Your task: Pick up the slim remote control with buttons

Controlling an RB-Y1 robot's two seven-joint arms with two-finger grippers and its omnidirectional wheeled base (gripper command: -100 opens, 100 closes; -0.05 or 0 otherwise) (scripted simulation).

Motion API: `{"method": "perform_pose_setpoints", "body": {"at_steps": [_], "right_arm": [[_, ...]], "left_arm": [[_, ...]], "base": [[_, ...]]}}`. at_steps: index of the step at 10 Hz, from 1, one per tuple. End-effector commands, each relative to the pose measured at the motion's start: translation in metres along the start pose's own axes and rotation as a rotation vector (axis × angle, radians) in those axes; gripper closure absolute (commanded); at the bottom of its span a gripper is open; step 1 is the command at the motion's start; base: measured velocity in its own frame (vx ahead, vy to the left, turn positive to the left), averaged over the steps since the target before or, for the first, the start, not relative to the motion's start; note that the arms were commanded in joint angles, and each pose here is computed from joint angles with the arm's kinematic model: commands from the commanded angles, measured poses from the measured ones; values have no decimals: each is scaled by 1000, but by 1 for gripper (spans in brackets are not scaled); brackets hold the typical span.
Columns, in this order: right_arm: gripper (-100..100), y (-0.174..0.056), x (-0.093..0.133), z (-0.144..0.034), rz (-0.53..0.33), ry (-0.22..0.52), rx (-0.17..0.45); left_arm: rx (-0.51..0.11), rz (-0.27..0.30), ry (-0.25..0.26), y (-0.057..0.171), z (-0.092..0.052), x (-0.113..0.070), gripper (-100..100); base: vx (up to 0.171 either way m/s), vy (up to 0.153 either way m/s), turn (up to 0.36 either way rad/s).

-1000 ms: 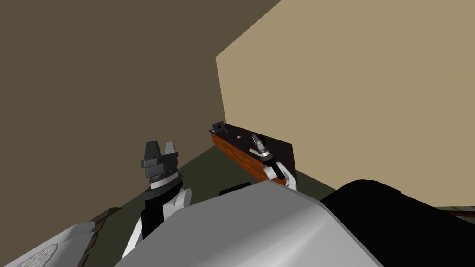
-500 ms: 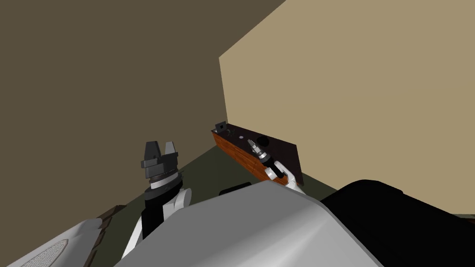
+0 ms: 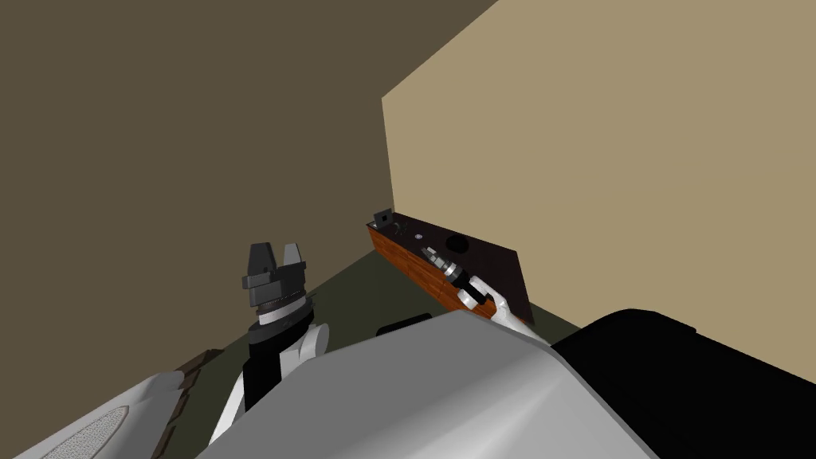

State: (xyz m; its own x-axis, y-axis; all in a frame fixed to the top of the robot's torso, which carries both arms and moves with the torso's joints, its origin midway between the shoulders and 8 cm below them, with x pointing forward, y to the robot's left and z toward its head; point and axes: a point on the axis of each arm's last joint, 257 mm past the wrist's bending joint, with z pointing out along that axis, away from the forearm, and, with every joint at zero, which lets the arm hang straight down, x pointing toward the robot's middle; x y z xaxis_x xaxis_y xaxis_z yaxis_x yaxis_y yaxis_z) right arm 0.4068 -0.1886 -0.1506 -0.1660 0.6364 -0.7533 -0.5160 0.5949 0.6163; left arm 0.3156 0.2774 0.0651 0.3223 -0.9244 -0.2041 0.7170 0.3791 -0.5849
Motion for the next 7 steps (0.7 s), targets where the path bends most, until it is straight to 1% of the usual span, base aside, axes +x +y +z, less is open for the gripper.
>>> {"method": "perform_pose_setpoints", "body": {"at_steps": [1,2,3,4,5,6,7], "right_arm": [[-100,-18,21,-10,-41,79,29],[-100,-20,20,-11,-53,92,29],[-100,-36,38,-19,-87,159,53],[-100,-39,38,-22,-97,170,56],[-100,-56,56,-33,-133,240,83],[-100,-59,55,-35,-142,250,86],[-100,-78,72,-51,-178,323,117]], "left_arm": [[0,0,0,0,0,0,0],[0,0,0,0,0,0,0],[0,0,0,0,0,0,0],[0,0,0,0,0,0,0],[0,0,0,0,0,0,0],[0,0,0,0,0,0,0],[0,0,0,0,0,0,0]], "base": [[46,84,67],[49,67,22],[70,72,68],[63,66,21],[89,80,49],[67,62,35],[69,70,70]]}}
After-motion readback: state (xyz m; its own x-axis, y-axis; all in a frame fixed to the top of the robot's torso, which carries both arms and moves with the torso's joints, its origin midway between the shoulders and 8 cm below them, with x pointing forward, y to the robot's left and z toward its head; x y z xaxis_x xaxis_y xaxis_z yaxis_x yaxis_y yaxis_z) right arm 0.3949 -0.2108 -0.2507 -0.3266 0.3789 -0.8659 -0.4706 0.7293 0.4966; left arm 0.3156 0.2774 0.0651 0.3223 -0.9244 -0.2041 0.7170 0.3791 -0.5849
